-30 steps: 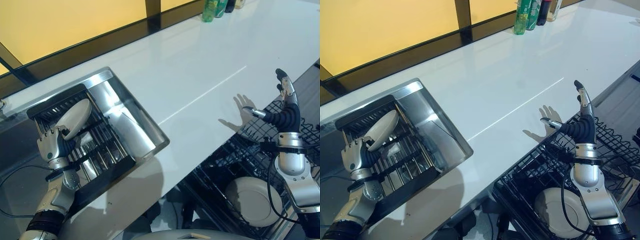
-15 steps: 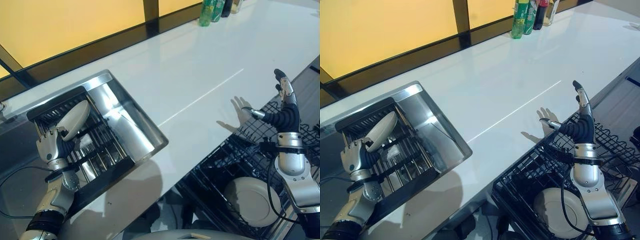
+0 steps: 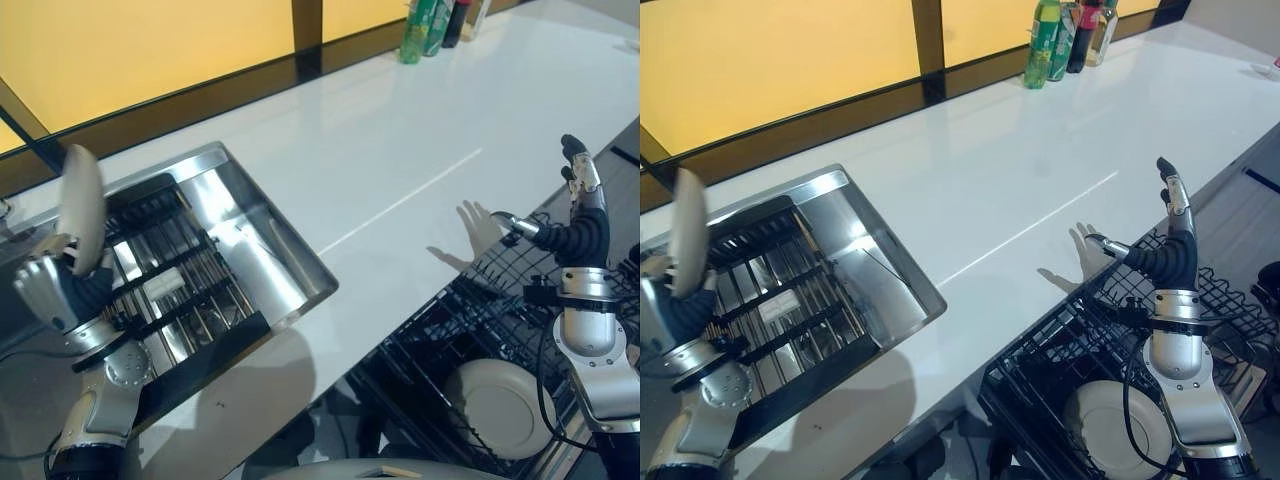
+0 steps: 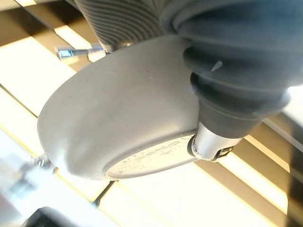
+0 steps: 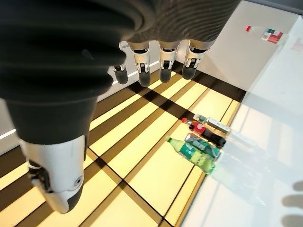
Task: Pick up plates and place into dishwasher.
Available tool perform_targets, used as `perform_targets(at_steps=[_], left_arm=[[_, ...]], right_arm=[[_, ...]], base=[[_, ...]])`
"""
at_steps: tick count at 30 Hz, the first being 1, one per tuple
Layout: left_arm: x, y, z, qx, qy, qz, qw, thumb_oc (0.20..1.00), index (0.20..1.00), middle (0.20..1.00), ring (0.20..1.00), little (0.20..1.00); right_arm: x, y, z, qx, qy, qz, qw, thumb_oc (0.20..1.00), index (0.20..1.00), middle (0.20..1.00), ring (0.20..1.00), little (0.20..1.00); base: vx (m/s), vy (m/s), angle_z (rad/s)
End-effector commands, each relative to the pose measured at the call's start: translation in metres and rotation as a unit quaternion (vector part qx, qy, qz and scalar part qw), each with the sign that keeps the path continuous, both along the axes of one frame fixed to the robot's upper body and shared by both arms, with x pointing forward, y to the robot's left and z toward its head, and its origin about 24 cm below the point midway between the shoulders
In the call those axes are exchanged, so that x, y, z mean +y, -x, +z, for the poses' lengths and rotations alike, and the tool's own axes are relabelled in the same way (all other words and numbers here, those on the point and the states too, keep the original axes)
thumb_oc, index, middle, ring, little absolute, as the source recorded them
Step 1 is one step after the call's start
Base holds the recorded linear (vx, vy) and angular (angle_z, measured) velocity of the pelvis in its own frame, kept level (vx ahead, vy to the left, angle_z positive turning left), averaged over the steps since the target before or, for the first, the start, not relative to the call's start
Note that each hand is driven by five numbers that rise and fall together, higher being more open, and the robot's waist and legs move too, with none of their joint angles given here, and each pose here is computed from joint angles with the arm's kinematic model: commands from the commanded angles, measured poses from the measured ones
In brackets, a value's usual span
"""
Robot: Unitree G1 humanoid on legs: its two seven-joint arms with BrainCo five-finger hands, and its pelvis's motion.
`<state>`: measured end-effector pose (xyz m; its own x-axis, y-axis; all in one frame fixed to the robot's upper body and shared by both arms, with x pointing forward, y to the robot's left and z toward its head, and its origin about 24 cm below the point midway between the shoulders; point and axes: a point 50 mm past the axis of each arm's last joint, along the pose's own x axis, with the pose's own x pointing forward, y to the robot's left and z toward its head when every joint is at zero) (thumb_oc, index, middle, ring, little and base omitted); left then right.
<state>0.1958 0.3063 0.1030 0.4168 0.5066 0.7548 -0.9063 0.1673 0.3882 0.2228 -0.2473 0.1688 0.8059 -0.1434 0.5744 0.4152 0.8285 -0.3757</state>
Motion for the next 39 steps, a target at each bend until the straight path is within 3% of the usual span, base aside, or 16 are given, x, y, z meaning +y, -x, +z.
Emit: perform_targets(at_steps=[1,9,12,15,20,26,33,39], left_arm=[[-0.003,0.009,0.008,-0.033,-0.002,-0.027,0.999,0.2,0.2,0.2,0.2,0.2],[-0.016,0.002,0.016,-0.045,0.04,-0.095,0.994,0.2,0.2,0.2,0.2,0.2],[-0.035,-0.009,0.031,-0.053,0.059,-0.21,0.975,0.2,0.2,0.2,0.2,0.2],[-0.06,-0.018,0.052,-0.062,0.066,-0.343,0.935,0.2,0.2,0.2,0.2,0.2],[-0.104,-0.021,0.086,-0.044,0.015,-0.573,0.818,0.2,0.2,0.2,0.2,0.2],[-0.13,-0.025,0.111,0.012,-0.003,-0.754,0.657,0.2,0.2,0.2,0.2,0.2],[-0.155,-0.029,0.12,0.083,-0.006,-0.864,0.497,0.2,0.2,0.2,0.2,0.2],[-0.168,-0.032,0.123,0.127,-0.013,-0.9,0.417,0.2,0.2,0.2,0.2,0.2]], right_arm=[[0.001,0.012,0.024,-0.071,-0.007,0.02,0.997,1.0,1.0,1.0,1.0,1.0],[0.004,0.012,0.034,-0.099,0.003,0.029,0.995,1.0,1.0,1.0,1.0,1.0],[0.01,0.009,0.044,-0.123,0.018,0.04,0.991,1.0,1.0,1.0,1.0,1.0],[0.018,0.006,0.054,-0.142,0.037,0.059,0.987,1.0,1.0,1.0,1.0,1.0],[0.031,0.001,0.069,-0.161,0.066,0.105,0.979,1.0,1.0,1.0,1.0,1.0],[0.053,-0.011,0.079,-0.13,0.086,0.215,0.964,1.0,1.0,1.0,1.0,1.0],[0.082,-0.028,0.068,-0.002,0.11,0.393,0.913,1.0,1.0,1.0,1.0,1.0],[0.099,-0.034,0.053,0.1,0.114,0.533,0.832,1.0,1.0,1.0,1.0,1.0]], base=[[-0.04,-0.027,0.11],[-0.04,-0.034,0.04],[-0.07,-0.033,0.0],[-0.08,-0.031,0.0],[-0.08,-0.023,-0.01],[-0.06,-0.007,-0.02],[-0.03,-0.013,-0.01],[-0.01,-0.006,0.0]])
